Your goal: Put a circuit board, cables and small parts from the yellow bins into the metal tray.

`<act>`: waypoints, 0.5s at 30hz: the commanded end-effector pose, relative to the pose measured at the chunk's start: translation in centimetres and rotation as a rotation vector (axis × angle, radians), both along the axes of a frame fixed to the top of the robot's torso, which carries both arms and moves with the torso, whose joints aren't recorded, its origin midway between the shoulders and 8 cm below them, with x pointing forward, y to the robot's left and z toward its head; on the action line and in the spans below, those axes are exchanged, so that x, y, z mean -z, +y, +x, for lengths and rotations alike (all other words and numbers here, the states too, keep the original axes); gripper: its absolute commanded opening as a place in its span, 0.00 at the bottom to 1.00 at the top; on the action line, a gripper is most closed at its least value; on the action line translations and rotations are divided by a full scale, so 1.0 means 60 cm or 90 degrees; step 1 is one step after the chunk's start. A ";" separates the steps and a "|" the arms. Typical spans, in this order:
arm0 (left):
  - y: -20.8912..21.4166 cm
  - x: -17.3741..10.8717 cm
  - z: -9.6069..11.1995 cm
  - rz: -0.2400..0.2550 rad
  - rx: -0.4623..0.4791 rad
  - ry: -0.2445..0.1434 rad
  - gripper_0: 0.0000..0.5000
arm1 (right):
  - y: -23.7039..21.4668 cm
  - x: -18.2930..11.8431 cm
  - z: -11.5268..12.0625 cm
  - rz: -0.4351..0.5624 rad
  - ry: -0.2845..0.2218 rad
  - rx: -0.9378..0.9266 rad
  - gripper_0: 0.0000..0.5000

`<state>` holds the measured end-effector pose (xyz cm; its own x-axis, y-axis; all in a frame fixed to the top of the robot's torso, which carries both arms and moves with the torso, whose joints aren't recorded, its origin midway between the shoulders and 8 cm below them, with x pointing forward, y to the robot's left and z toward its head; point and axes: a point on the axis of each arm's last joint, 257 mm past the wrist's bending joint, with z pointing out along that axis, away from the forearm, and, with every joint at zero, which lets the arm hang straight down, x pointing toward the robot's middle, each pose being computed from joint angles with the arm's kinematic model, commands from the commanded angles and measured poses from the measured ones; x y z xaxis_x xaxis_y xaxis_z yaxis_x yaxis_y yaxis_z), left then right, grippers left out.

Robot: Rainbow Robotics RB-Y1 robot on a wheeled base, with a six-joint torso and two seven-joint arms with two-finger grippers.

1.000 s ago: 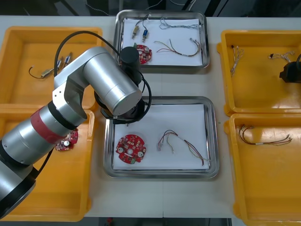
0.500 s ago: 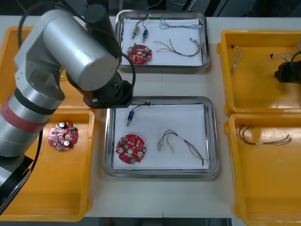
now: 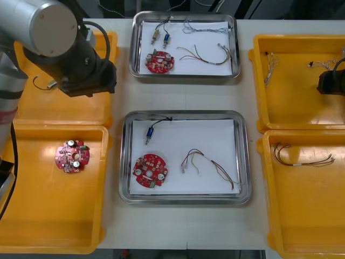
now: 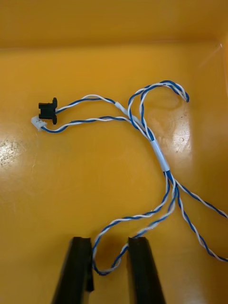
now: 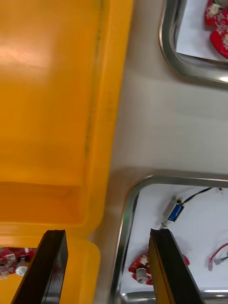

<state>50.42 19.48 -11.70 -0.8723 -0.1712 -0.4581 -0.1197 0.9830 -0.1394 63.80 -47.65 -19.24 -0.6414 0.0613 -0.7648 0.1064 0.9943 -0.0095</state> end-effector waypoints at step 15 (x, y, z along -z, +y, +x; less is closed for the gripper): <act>0.201 -0.110 0.089 0.093 0.017 0.006 1.00 | -0.007 -0.010 0.004 -0.068 -0.005 -0.040 0.00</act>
